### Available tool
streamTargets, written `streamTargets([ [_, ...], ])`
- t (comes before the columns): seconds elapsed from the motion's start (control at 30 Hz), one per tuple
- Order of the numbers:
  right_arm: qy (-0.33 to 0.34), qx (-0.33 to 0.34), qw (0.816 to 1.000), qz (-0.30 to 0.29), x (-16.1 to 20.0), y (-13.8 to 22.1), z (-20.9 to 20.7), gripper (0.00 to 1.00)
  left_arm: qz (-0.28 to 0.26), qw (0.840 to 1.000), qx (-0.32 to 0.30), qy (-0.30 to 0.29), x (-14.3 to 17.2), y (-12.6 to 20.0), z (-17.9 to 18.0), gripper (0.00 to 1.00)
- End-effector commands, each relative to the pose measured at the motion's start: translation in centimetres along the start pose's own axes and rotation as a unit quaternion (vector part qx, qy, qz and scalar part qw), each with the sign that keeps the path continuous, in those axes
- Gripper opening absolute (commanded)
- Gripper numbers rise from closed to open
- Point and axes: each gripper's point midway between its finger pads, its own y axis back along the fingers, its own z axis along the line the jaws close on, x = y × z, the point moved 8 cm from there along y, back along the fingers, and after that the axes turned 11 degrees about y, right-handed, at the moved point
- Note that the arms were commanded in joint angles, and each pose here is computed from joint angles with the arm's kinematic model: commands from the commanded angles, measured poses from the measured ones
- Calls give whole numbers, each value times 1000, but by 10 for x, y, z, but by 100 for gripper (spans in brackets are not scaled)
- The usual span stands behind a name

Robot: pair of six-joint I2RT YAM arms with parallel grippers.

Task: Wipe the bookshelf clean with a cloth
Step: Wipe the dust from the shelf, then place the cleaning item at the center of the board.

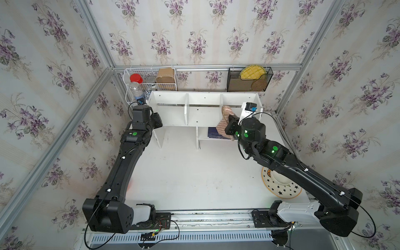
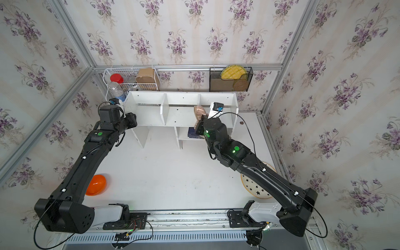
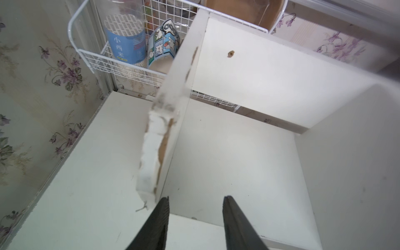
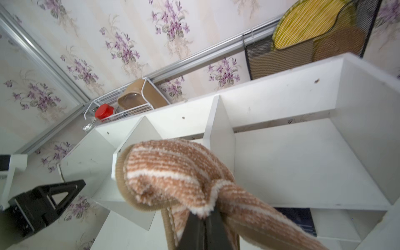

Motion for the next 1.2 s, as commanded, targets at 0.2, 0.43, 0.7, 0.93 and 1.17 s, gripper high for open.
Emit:
streamTargets([
  [0.2,-3,53,998,20,-24,-58,-35,0,-25,997,67,-3,2,2,-12,29],
  [0.43,55,-58,997,20,32,5,19,0,-37,997,64,-23,19,7,-14,4],
  [0.7,51,-173,978,101,128,41,58,0,-43,996,66,-32,24,13,-16,0],
  [0.93,51,-147,966,207,234,7,62,0,-44,996,64,-45,32,16,-16,0],
  [1.17,34,-125,950,283,295,14,27,45,-42,996,67,-51,38,17,-19,0],
])
